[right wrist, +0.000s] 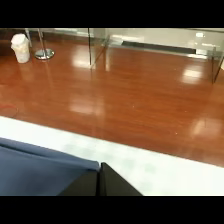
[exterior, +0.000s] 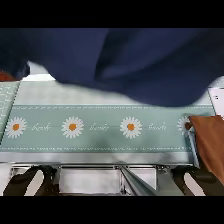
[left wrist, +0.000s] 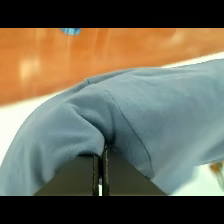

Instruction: Fold the shirts.

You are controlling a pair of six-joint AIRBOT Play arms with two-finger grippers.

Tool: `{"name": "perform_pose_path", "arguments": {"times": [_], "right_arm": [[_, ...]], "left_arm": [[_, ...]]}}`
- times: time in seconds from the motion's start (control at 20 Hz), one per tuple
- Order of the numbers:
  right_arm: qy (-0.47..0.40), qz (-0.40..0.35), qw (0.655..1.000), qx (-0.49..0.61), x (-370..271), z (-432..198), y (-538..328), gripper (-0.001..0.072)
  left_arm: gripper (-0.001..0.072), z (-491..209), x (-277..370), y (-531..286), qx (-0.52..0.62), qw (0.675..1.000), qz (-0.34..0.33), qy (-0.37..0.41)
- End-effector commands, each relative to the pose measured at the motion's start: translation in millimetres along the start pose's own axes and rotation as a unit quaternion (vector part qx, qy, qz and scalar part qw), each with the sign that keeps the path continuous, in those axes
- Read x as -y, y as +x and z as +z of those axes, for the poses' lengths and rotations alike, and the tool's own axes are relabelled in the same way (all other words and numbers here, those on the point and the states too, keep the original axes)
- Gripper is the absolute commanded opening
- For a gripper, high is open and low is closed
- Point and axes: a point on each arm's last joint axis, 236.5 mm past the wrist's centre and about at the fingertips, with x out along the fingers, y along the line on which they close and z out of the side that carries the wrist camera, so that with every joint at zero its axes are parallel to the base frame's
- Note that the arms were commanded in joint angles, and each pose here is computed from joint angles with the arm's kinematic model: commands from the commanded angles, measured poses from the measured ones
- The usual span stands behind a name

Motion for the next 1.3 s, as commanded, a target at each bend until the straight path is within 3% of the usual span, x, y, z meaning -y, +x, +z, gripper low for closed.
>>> {"name": "perform_pose_path", "arguments": {"times": [0.0, 0.3, 0.45, 0.75, 0.95, 1.0, 1.05, 1.1, 1.25], "right_arm": [[0.005, -0.016, 0.999, -0.029, 2, -24, -17, 0.0024], [0.073, 0.042, 0.983, -0.164, -2, -118, 58, 0.0024], [0.122, 0.094, 0.963, -0.219, -7, -173, 121, 0.0024], [0.232, 0.112, 0.926, -0.276, 22, -249, 265, 0.0024], [0.300, 0.123, 0.904, -0.280, 33, -273, 336, 0.0024], [0.311, 0.123, 0.900, -0.280, 36, -277, 349, 0.0033], [0.323, 0.122, 0.895, -0.281, 39, -281, 359, 0.0235], [0.337, 0.121, 0.890, -0.282, 40, -281, 364, 0.0411], [0.351, 0.112, 0.888, -0.276, 71, -258, 348, 0.0409]], "left_arm": [[0.0020, -78, -2, 0, -0.075, 0.995, 0.014, -0.065], [0.0020, -263, -26, 43, -0.225, 0.946, 0.000, -0.233], [0.0020, -334, -55, 79, -0.238, 0.926, 0.018, -0.294], [0.0020, -366, -116, 145, -0.226, 0.913, 0.088, -0.327], [0.0021, -362, -135, 193, -0.259, 0.905, 0.091, -0.326], [0.0086, -357, -138, 205, -0.264, 0.904, 0.088, -0.325], [0.0403, -350, -141, 215, -0.270, 0.903, 0.081, -0.324], [0.0513, -341, -146, 221, -0.277, 0.903, 0.075, -0.319], [0.0512, -297, -188, 199, -0.309, 0.902, 0.092, -0.287]]}}
